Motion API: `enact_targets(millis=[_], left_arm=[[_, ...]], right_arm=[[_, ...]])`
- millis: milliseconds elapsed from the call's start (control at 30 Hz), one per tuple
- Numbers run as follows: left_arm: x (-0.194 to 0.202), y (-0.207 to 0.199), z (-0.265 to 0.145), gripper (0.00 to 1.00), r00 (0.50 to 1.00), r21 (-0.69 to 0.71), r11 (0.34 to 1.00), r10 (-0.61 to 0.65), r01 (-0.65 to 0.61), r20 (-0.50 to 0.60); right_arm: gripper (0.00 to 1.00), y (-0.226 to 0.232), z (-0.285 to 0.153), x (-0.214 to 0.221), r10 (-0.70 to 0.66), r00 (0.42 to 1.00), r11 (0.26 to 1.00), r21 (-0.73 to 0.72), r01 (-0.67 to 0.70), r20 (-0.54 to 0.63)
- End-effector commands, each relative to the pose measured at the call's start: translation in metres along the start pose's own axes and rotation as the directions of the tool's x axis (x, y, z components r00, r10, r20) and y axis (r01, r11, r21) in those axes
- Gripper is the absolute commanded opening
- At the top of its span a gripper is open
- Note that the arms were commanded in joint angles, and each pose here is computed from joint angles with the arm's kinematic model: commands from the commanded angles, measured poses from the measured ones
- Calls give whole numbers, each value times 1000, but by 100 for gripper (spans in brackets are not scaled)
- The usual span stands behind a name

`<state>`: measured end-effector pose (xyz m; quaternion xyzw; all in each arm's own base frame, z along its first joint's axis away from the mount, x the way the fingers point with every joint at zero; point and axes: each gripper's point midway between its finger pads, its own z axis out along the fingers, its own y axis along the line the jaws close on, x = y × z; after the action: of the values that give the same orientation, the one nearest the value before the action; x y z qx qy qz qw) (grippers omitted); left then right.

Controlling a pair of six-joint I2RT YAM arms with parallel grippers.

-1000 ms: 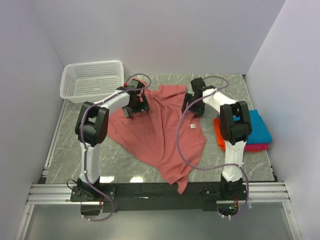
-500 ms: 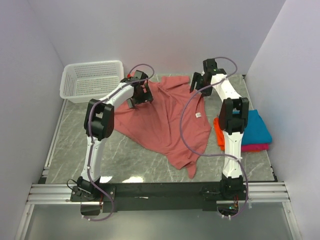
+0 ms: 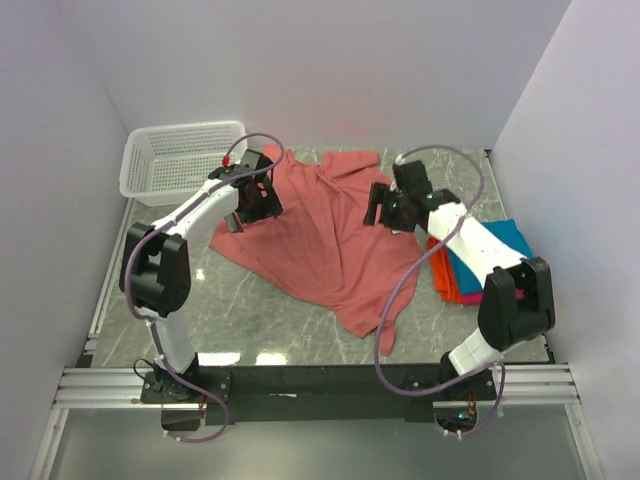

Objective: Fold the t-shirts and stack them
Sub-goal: Fold the tshirt

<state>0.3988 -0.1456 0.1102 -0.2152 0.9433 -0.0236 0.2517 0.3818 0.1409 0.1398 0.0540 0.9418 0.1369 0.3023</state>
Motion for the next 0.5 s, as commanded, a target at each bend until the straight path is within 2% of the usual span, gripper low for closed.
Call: enact_targets(millis=[0, 167, 467], left_arm=[[0, -14, 18, 99, 1000, 38, 999, -14, 14, -13], [11, -20, 36, 99, 997, 21, 1000, -11, 13, -79], [52, 11, 53, 99, 988, -59, 998, -34, 25, -154]], right_arm=[[81, 24, 8, 27, 31, 999, 998, -61, -30, 13], [81, 17, 34, 87, 70, 989, 996, -39, -75, -128], [80, 0, 61, 123, 100, 968, 995, 28, -97, -230]])
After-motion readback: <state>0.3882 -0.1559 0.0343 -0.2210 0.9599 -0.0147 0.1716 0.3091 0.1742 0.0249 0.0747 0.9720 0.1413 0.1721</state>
